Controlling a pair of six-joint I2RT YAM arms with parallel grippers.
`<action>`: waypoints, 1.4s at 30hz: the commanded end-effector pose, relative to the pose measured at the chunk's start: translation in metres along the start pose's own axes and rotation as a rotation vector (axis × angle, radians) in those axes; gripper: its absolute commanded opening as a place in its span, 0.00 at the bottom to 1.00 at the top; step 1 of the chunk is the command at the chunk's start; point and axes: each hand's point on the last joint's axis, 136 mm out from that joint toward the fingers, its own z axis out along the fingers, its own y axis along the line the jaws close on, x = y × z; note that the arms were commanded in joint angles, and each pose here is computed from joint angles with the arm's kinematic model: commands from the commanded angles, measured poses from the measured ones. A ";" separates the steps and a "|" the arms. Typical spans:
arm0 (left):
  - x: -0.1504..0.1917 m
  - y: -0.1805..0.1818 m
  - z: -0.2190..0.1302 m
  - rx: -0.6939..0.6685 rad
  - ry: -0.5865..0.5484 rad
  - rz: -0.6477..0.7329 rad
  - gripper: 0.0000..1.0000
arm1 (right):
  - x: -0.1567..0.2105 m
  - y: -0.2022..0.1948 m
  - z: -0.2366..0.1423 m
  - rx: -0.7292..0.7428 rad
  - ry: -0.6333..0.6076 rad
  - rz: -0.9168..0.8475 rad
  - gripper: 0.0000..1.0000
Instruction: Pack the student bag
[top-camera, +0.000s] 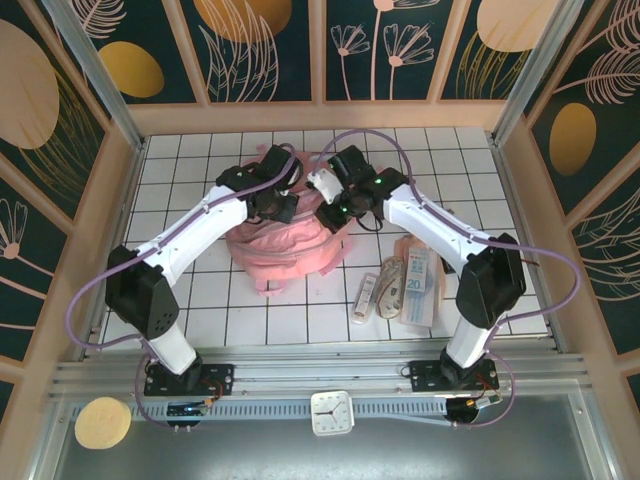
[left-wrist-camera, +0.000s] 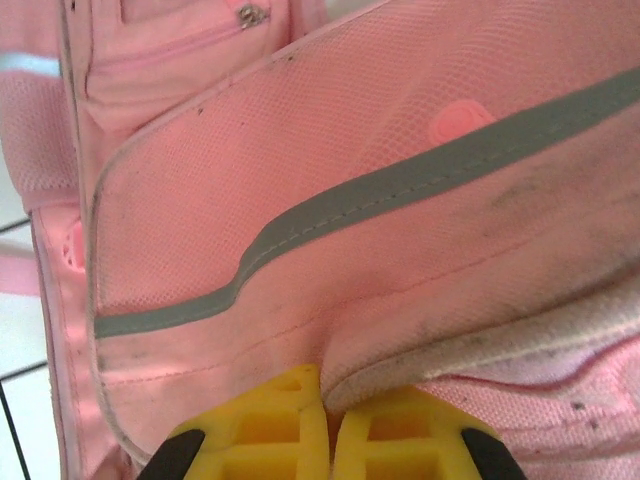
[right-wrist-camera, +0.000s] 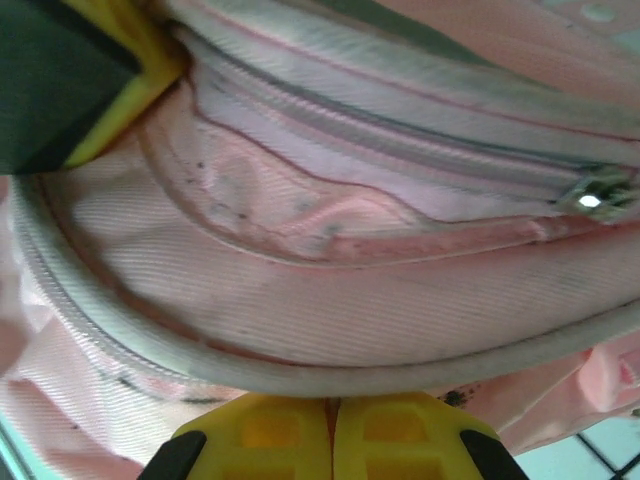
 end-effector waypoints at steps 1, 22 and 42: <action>-0.040 -0.048 -0.013 0.192 -0.094 -0.153 0.02 | -0.024 0.054 0.004 -0.159 -0.050 0.067 0.00; -0.048 -0.056 0.010 0.175 -0.063 -0.116 0.02 | -0.003 0.087 -0.061 -0.495 0.050 0.189 0.00; -0.055 -0.039 -0.051 0.453 -0.153 -0.499 0.05 | 0.005 -0.089 -0.021 0.024 -0.050 0.470 0.00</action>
